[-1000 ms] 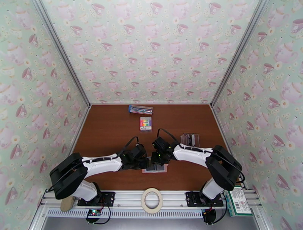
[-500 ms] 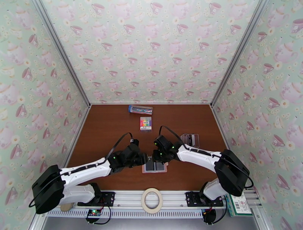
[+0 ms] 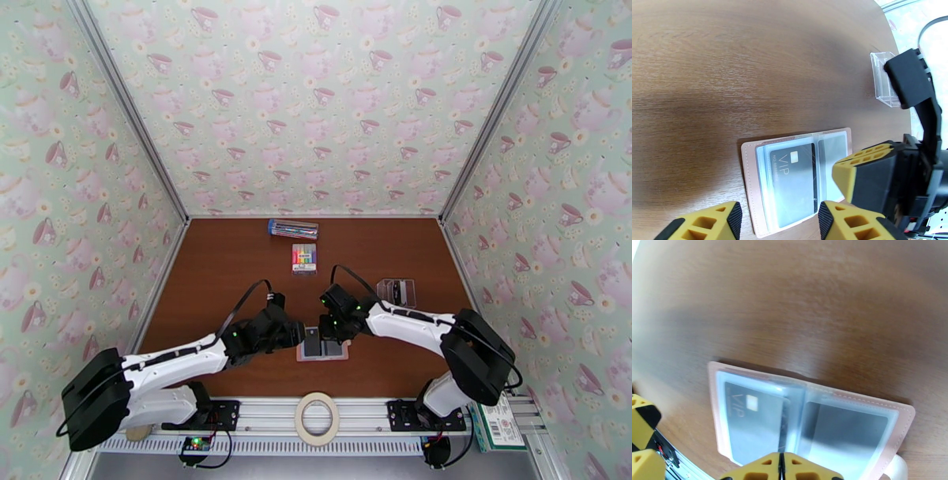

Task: Put the credit cards into the card holder

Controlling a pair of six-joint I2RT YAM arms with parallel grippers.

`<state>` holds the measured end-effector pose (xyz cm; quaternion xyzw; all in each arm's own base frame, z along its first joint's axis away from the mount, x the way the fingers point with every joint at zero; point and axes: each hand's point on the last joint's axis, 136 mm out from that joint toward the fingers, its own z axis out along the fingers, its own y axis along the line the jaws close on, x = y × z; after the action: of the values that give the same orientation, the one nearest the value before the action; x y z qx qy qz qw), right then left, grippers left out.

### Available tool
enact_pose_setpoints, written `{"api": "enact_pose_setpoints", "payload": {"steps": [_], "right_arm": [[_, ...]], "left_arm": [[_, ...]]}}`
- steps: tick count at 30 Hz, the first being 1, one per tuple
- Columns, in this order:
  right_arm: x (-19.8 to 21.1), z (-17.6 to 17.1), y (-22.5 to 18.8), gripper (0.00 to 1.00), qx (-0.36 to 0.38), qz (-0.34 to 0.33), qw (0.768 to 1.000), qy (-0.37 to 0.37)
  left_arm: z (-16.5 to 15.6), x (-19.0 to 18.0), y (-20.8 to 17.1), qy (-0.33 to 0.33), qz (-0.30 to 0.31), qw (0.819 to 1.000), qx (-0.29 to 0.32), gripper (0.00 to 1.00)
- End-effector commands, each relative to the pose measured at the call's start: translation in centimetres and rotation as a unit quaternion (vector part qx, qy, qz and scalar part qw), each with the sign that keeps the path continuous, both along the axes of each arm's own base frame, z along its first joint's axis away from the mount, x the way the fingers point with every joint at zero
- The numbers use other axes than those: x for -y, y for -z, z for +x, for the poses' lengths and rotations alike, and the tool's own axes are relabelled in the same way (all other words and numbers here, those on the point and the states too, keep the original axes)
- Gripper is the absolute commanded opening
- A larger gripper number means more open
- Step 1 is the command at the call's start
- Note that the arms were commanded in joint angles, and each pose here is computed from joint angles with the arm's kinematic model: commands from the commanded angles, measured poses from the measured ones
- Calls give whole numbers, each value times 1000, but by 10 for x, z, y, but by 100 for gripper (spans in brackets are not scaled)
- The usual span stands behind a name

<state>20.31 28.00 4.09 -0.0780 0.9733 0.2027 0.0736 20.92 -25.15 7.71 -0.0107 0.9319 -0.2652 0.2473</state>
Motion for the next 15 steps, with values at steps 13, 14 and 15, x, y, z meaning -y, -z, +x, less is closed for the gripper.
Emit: {"api": "enact_pose_setpoints", "payload": {"steps": [13, 14, 15], "right_arm": [[-9, -3, 3, 31, -9, 7, 1000, -13], [-8, -3, 3, 33, -7, 6, 1000, -14], [-9, -3, 3, 34, -5, 6, 1000, -15]], "left_arm": [[1, 14, -4, 22, -16, 1000, 9, 66], [1, 14, -4, 21, -16, 1000, 9, 66], [0, 14, -5, 22, -18, 1000, 10, 66]]}}
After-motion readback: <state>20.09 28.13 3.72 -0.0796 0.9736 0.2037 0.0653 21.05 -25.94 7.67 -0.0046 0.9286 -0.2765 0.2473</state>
